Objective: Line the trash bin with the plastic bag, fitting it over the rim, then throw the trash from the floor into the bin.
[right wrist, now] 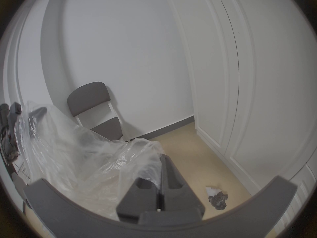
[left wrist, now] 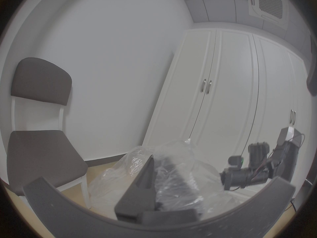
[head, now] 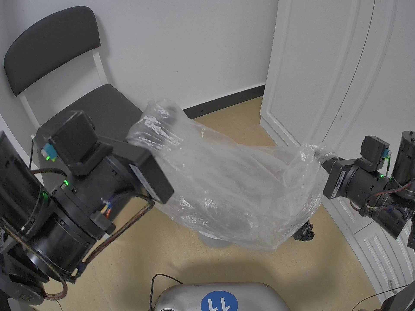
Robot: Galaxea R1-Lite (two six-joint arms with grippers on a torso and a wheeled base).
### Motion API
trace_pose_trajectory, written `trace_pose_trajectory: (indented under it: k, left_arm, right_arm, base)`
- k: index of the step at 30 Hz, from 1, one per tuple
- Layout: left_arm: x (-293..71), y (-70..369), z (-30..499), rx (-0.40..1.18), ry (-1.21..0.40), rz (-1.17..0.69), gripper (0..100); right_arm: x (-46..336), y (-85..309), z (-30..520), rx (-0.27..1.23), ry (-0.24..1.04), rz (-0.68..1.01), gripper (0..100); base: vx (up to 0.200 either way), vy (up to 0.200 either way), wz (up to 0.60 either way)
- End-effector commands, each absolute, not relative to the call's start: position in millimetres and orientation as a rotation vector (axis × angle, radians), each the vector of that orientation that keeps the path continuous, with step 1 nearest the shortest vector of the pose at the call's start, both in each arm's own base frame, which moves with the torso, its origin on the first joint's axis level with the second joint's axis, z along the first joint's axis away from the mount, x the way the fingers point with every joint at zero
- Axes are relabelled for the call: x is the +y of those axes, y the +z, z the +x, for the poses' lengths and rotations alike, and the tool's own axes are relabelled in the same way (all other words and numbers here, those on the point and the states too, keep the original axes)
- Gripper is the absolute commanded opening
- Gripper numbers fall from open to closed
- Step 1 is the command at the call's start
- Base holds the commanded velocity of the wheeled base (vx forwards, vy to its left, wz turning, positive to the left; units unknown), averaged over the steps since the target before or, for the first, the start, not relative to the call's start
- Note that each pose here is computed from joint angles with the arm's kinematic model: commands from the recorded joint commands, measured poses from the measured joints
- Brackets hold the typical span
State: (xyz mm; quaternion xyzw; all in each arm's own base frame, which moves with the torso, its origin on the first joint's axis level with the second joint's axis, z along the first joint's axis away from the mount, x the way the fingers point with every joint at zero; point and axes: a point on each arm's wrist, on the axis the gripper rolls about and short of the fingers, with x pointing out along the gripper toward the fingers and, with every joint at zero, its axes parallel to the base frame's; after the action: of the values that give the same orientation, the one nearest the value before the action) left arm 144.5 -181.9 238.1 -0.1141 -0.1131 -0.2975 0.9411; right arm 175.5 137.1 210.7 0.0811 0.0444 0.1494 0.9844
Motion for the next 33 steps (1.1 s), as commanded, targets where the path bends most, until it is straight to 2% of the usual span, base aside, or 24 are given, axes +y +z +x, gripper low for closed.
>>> trace_pose_trajectory:
  k: [1,10,14,15,19,29,33]
  left_arm:
    - [-194.6,211.7,157.6,-0.143,-0.595,-0.166,0]
    - [-206.2,172.1,168.0,-0.019,-0.588,-0.066,0]
    - [-193.7,150.9,170.2,0.028,-0.558,0.080,0]
    - [-182.3,140.1,169.9,0.044,-0.558,0.183,0]
    - [-170.6,130.2,163.5,0.059,-0.610,0.276,0]
    - [-169.1,129.5,161.2,0.049,-0.642,0.291,0]
    - [-172.5,134.6,161.1,-0.009,-0.685,0.255,0]
  right_arm:
    - [122.0,251.0,157.6,0.036,0.292,0.262,0]
    - [119.8,259.9,155.0,0.089,0.240,0.290,0]
    - [117.7,260.0,153.9,0.085,0.225,0.282,0]
    - [114.7,260.4,150.9,0.093,0.219,0.275,0]
    - [108.0,258.9,142.5,0.131,0.218,0.234,0]
    - [105.9,228.6,136.5,0.216,0.236,0.049,0]
    - [111.3,217.0,132.2,0.252,0.275,0.007,0]
  base:
    - [0.000,0.000,0.00]
    - [0.000,0.000,0.00]
    - [0.000,0.000,0.00]
    - [0.000,0.000,0.00]
    - [0.000,0.000,0.00]
    - [0.000,0.000,0.00]
    - [0.000,0.000,0.00]
